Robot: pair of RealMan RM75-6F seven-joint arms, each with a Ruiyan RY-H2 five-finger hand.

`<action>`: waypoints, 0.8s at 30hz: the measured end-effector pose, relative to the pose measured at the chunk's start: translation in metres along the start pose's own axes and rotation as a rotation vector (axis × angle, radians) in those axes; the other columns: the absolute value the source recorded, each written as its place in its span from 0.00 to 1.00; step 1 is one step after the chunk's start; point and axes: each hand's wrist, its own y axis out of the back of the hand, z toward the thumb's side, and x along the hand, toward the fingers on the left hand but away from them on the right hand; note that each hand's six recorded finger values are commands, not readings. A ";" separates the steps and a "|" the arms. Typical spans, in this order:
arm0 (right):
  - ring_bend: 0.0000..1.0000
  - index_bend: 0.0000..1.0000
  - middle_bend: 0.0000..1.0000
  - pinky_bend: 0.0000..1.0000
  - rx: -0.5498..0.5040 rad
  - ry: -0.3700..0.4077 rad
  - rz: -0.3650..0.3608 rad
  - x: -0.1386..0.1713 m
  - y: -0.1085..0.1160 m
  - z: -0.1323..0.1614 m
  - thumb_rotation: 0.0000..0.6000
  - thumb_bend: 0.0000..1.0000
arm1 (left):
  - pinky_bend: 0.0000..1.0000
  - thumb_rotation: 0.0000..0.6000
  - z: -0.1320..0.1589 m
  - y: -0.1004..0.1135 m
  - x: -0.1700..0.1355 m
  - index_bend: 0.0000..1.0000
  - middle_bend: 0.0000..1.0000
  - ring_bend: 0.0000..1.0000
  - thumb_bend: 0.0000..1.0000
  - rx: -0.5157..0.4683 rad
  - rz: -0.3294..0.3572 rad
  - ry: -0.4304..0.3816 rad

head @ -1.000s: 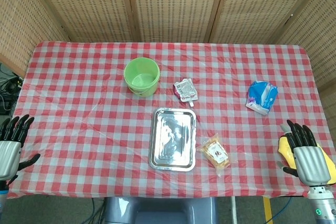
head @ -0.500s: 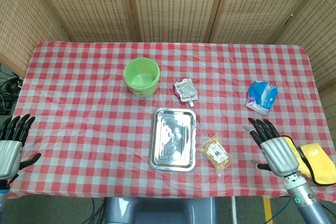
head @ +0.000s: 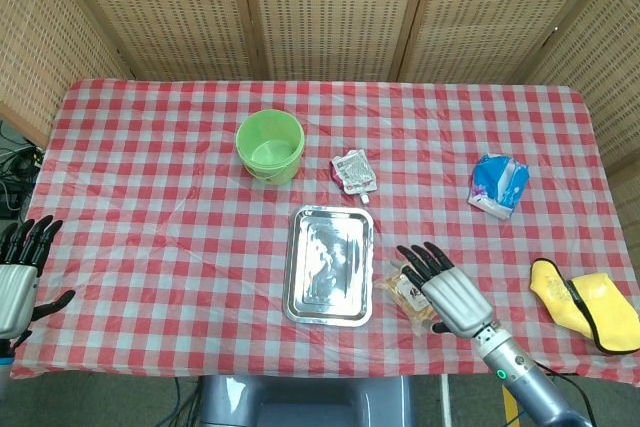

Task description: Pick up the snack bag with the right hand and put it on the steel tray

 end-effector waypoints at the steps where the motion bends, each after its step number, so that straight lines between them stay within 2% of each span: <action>1: 0.00 0.11 0.00 0.00 0.004 0.005 0.003 -0.002 -0.001 0.002 1.00 0.05 | 0.00 1.00 0.000 0.000 0.000 0.00 0.00 0.00 0.09 0.000 0.001 0.001; 8: 0.00 0.03 0.00 0.00 0.018 0.002 0.045 -0.015 -0.015 0.005 1.00 0.05 | 0.00 1.00 -0.003 -0.001 0.001 0.00 0.00 0.00 0.09 -0.004 -0.007 0.012; 24: 0.00 0.02 0.00 0.00 0.004 -0.038 0.134 -0.035 -0.045 -0.004 1.00 0.05 | 0.00 1.00 -0.006 -0.002 0.002 0.00 0.00 0.00 0.09 0.003 -0.023 0.028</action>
